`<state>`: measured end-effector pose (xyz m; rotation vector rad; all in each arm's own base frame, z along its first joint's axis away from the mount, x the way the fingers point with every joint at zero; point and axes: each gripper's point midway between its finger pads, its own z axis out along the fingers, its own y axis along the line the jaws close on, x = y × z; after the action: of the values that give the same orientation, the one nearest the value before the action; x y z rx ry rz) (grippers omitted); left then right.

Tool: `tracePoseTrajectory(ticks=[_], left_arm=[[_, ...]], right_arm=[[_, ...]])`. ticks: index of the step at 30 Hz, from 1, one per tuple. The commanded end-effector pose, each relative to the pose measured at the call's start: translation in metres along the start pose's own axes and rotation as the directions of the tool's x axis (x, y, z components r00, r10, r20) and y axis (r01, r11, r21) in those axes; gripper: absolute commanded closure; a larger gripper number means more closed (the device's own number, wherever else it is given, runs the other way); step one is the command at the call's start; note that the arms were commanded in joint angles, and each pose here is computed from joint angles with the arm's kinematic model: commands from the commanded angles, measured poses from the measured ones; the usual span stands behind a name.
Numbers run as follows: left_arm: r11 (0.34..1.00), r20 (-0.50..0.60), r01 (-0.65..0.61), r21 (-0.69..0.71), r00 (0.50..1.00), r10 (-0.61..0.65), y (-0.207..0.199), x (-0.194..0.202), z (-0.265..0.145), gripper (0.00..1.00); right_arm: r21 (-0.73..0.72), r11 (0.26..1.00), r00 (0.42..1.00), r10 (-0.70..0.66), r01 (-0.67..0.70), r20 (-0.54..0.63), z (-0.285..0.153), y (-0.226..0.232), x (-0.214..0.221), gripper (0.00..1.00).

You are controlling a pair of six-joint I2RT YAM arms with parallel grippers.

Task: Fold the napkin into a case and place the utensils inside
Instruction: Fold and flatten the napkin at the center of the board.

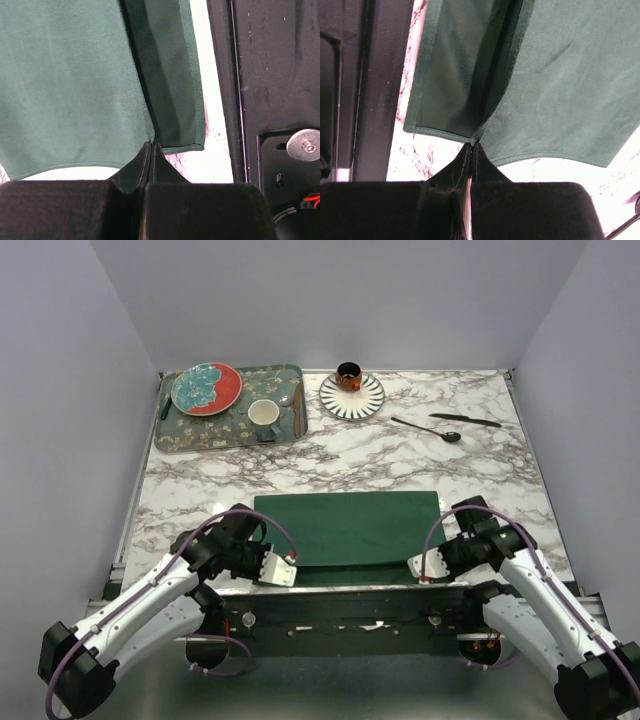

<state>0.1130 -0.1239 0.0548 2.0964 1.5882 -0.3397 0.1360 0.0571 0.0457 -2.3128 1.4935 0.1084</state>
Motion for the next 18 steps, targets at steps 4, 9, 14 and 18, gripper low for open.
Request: tracePoseTrajectory(ticks=[4,9,14,18], left_arm=[[1.0,0.035,-0.011,-0.012,0.999,0.012,-0.0011,-0.0112,-0.0122,1.0],[1.0,0.042,-0.011,-0.013,0.999,0.011,-0.0021,-0.0139,-0.0133,1.0],[1.0,0.049,-0.012,-0.013,0.999,0.012,-0.003,-0.0169,-0.0153,1.0],[1.0,0.046,-0.021,-0.011,0.999,0.021,-0.0062,-0.0166,-0.0162,1.0]], right_arm=[[-0.025,0.998,0.998,-0.06,0.061,0.03,-0.0157,0.0046,-0.0111,0.9],[-0.024,0.996,0.996,-0.08,0.08,0.031,-0.0182,0.0076,-0.0122,0.89],[-0.026,0.994,0.994,-0.101,0.102,0.034,-0.0206,0.01,-0.0138,0.81],[-0.012,0.994,0.994,-0.106,0.106,0.037,-0.0216,0.0103,-0.0151,0.75]])
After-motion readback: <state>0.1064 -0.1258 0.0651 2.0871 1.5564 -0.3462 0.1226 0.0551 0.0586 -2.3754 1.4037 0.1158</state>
